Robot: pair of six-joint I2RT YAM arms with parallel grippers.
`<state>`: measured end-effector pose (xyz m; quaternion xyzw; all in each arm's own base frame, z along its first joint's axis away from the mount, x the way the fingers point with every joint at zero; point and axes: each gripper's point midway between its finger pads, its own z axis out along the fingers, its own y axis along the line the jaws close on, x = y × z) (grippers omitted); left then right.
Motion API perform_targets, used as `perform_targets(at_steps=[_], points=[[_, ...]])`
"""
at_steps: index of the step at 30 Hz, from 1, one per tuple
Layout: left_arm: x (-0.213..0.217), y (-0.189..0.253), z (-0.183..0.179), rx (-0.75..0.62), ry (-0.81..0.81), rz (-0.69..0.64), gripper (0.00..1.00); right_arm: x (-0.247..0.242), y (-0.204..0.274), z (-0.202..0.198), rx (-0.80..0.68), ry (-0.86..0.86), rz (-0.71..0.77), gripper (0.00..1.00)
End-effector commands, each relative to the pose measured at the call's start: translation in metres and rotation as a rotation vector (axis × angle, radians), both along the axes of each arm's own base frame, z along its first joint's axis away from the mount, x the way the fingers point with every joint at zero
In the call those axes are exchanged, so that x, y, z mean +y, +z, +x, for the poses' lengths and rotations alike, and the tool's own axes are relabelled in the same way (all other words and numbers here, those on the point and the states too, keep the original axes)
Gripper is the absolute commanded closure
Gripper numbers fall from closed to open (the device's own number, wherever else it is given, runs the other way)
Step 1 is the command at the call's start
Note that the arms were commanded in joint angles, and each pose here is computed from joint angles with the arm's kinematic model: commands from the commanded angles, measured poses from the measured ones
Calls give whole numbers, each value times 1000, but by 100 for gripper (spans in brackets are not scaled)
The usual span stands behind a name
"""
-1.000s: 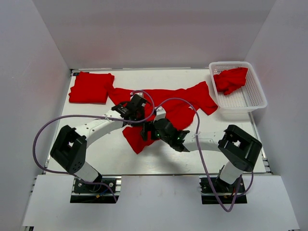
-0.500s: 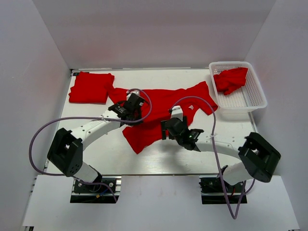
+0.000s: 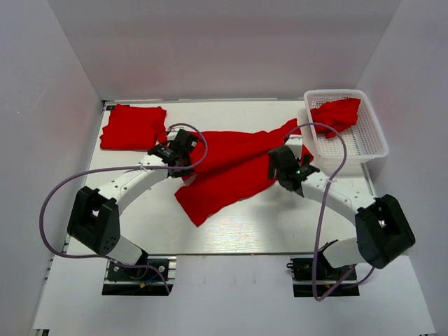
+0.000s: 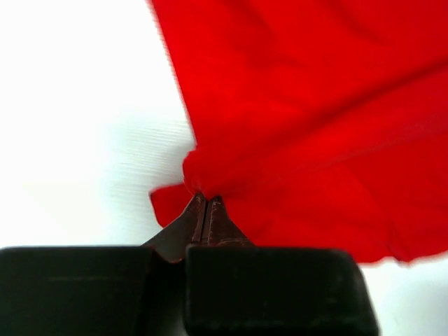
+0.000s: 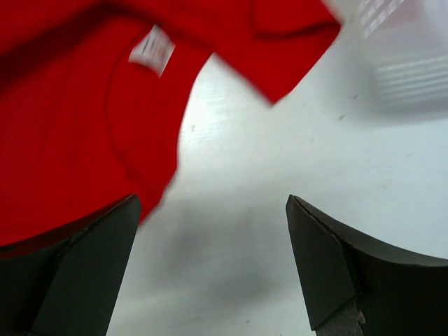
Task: Fold and stack the t-shirts
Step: Flatten out the tshirt
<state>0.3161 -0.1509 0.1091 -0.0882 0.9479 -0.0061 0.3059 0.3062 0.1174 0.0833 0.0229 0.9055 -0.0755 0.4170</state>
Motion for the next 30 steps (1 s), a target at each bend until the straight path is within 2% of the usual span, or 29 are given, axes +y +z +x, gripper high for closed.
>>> perform_targets(at_steps=[1, 3, 5, 9, 14, 22, 26, 30], points=[[39, 27, 3, -59, 134, 77, 100, -11, 24, 22, 22, -63, -23, 10], [62, 27, 3, -57, 226, 119, 100, -20, 14, 19, 84, -74, -57, 10], [82, 15, -6, 4, 291, 190, 100, -22, 9, 18, 117, -72, -62, 10], [105, 3, -10, 56, 361, 196, 100, -15, 4, 21, 159, -29, 14, 10], [101, 4, -2, 24, 324, 119, 100, -17, -3, 30, 200, -44, 26, 10], [108, -2, -3, 40, 320, 120, 100, -16, -16, 47, 228, 45, -45, 10], [110, -2, -3, 45, 317, 118, 100, -13, -9, 68, 181, 37, -53, 10], [111, -5, -3, 49, 321, 108, 100, -11, -18, 81, 210, 38, -69, 10]])
